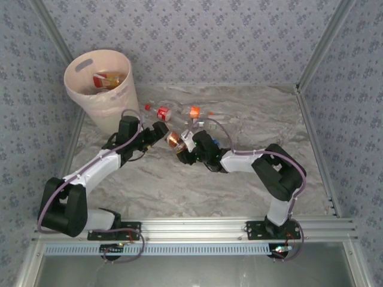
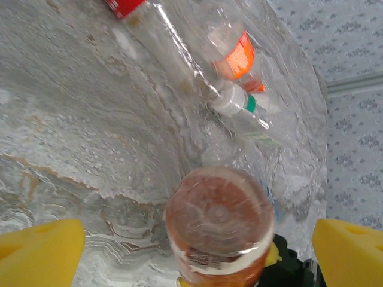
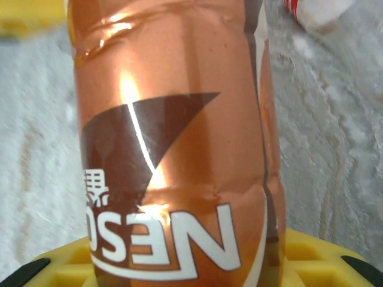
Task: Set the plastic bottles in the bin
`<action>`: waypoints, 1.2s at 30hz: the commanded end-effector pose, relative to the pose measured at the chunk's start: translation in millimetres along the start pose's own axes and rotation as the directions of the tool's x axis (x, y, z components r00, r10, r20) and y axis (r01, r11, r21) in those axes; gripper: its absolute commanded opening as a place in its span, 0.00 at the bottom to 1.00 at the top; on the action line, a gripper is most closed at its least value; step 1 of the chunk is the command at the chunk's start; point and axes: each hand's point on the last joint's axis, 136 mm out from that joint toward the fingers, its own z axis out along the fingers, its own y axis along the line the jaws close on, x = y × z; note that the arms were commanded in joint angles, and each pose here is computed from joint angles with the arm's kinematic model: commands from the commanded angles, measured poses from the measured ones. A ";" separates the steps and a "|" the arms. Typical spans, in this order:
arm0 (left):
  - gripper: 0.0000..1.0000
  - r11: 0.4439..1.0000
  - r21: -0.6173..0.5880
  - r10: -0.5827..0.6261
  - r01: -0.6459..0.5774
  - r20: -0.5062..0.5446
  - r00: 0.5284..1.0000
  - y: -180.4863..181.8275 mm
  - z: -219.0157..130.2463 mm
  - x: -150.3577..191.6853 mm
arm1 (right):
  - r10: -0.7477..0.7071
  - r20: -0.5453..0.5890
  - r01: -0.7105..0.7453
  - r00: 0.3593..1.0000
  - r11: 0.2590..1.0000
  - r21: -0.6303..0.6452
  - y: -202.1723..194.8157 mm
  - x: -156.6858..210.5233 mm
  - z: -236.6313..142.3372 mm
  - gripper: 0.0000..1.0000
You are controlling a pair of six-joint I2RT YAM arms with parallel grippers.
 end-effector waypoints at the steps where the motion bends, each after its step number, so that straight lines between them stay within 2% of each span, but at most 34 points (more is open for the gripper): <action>1: 0.98 0.995 0.093 0.031 -0.029 -0.024 0.999 -26.2 2.2 5.8 | 0.141 0.123 -0.128 0.982 0.986 -0.102 16.0 -36.8 -11.1 0.37; 4: 0.98 0.985 0.148 0.094 -0.088 -0.038 0.995 -44.4 8.6 14.8 | 0.163 0.125 -0.149 0.979 0.982 -0.118 17.4 -42.6 -11.3 0.38; 6: 0.98 0.988 0.103 0.117 -0.112 -0.045 0.992 -41.7 14.0 17.6 | 0.161 0.135 -0.141 0.978 0.979 -0.146 22.0 -48.0 -12.4 0.38; 9: 0.97 0.990 0.097 0.105 -0.100 -0.049 0.993 -43.0 21.8 15.8 | 0.152 0.171 -0.113 0.973 0.969 -0.218 34.9 -59.0 -18.1 0.39; 13: 0.84 0.993 0.083 0.089 -0.084 -0.050 0.995 -39.7 30.2 15.3 | 0.196 0.221 -0.129 0.955 0.950 -0.284 41.4 -66.5 -24.2 0.39; 19: 0.62 0.990 0.098 0.107 -0.100 -0.069 0.992 -44.5 31.1 19.5 | 0.188 0.203 -0.124 0.961 0.949 -0.288 41.0 -62.3 -23.1 0.42; 21: 0.57 0.989 0.099 0.112 -0.105 -0.063 0.992 -45.7 30.3 18.3 | 0.174 0.202 -0.110 0.964 0.950 -0.294 41.5 -61.9 -25.2 0.45; 24: 0.52 0.987 0.112 0.123 -0.117 -0.050 0.991 -52.3 29.1 13.8 | 0.136 0.207 -0.077 0.969 0.960 -0.270 37.5 -59.7 -29.8 0.57; 25: 0.51 0.987 0.112 0.124 -0.119 -0.043 0.991 -53.8 28.7 11.3 | 0.122 0.211 -0.063 0.970 0.963 -0.262 36.4 -58.5 -31.7 0.58; 29: 0.50 0.985 0.108 0.140 -0.136 -0.026 0.990 -57.0 31.7 5.9 | 0.070 0.207 -0.017 0.976 0.969 -0.248 30.8 -54.6 -41.4 0.65; 31: 0.49 0.984 0.099 0.152 -0.149 -0.024 0.988 -56.6 32.6 4.3 | 0.035 0.213 0.016 0.976 0.972 -0.235 29.8 -54.8 -50.4 0.76; 36: 0.49 0.970 0.102 0.215 -0.220 0.054 0.975 -78.6 19.0 -18.4 | -0.061 0.200 0.095 0.978 0.982 -0.166 20.3 -48.2 -76.7 0.83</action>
